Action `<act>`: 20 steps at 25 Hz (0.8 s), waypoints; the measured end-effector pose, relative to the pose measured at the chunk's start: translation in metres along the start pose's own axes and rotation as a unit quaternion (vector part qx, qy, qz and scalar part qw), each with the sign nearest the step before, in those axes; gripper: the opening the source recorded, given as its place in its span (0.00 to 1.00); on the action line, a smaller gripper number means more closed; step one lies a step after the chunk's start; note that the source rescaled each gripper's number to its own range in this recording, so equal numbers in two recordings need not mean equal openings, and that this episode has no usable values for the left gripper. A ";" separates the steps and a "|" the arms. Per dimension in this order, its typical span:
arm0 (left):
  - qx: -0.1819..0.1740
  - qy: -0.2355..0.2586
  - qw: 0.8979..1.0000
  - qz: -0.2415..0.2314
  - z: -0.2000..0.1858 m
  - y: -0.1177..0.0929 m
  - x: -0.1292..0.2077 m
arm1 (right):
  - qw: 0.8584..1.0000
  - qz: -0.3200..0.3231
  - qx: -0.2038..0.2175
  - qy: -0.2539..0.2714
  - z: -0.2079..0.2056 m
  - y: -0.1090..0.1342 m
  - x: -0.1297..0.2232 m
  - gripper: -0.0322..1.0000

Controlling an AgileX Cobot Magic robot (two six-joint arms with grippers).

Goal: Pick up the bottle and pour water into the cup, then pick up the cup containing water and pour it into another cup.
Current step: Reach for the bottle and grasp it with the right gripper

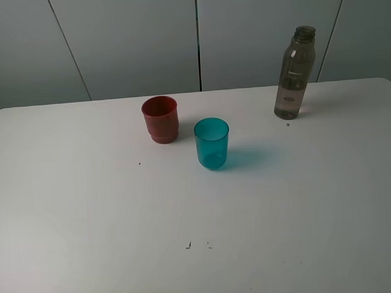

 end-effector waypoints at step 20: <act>0.000 0.000 1.000 0.000 0.000 0.000 0.000 | 1.000 0.000 0.000 0.000 0.000 0.000 0.000 1.00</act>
Point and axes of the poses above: a point on each arm's last joint axis where the gripper is mounted, z pointing out along that axis toward the gripper, y along the wrist's bending axis when the last joint is at zero, x = y × z, the point moved 3 cm from there along z, pointing out along that axis toward the gripper, and after that the axes turned 6 degrees about z, right-handed, at the moved point
